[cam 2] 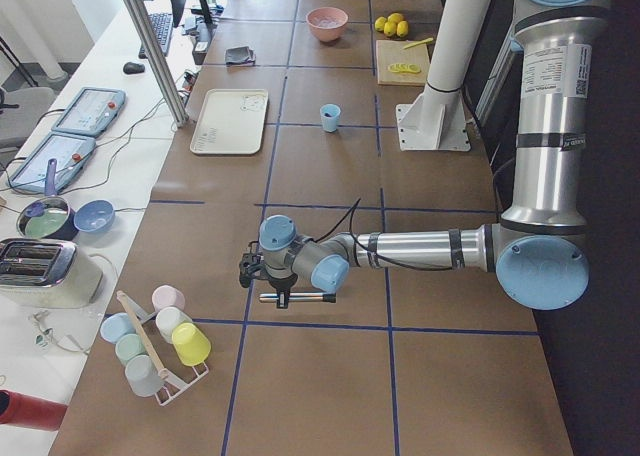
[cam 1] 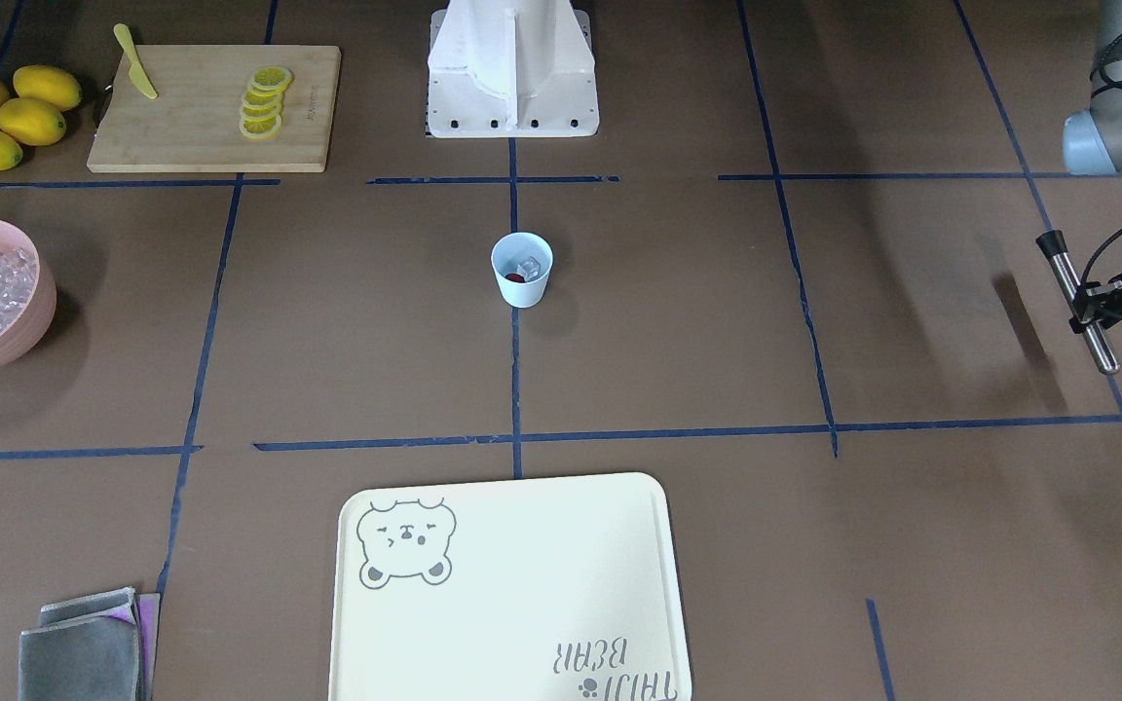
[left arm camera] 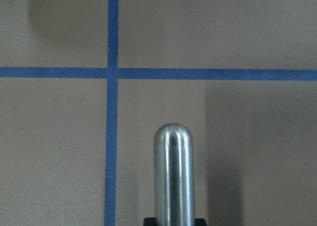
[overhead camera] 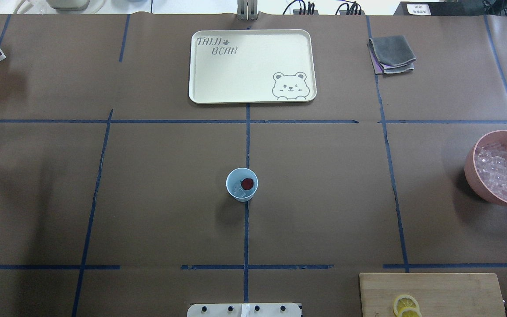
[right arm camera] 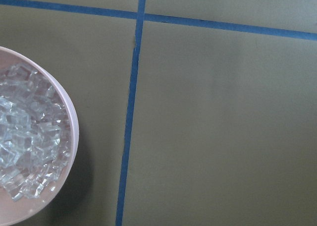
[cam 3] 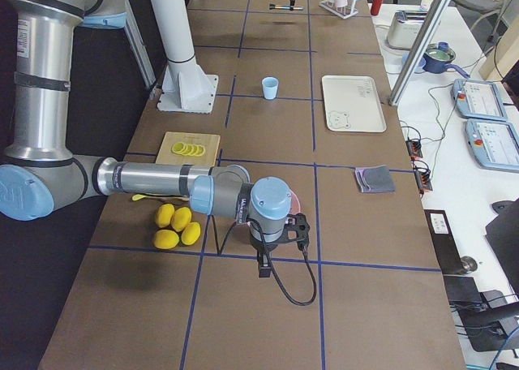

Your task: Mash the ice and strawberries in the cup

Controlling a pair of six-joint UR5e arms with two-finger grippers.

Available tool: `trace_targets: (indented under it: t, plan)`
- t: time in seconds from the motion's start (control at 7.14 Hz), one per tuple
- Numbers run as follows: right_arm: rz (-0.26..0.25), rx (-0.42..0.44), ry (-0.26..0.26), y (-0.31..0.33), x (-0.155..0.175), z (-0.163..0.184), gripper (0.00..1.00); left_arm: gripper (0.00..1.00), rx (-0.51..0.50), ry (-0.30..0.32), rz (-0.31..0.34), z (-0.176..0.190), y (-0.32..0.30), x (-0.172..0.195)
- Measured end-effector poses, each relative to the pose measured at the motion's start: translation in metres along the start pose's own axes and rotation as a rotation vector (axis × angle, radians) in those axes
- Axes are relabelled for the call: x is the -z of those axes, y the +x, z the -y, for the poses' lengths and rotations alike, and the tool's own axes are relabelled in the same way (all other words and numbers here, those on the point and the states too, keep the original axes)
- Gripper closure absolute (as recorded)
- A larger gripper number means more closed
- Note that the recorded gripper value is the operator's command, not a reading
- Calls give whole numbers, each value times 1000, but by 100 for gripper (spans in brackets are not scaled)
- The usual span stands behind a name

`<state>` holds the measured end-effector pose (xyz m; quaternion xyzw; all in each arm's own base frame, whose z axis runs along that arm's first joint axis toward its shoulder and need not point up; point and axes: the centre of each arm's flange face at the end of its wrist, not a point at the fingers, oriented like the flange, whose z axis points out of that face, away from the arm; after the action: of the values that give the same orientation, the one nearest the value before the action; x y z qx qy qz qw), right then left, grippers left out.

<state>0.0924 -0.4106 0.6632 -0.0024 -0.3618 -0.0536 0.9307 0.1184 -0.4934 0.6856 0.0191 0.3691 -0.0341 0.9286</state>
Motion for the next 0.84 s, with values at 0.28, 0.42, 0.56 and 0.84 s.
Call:
trace_targets:
  t: [0.28, 0.42, 0.56, 0.84]
  plan:
    - [0, -1, -1, 0, 0, -1, 0, 83, -6, 3, -9, -3, 4, -9]
    - [0, 0, -1, 0, -1, -1, 0, 80, -24, -2, -13, -6, 11, -14]
    - [0, -1, -1, 0, -1, -1, 0, 62, -40, -11, -15, -9, 17, -19]
    - [1, -1, -3, 1, -1, -1, 0, 0, -57, -24, -16, -13, 24, -26]
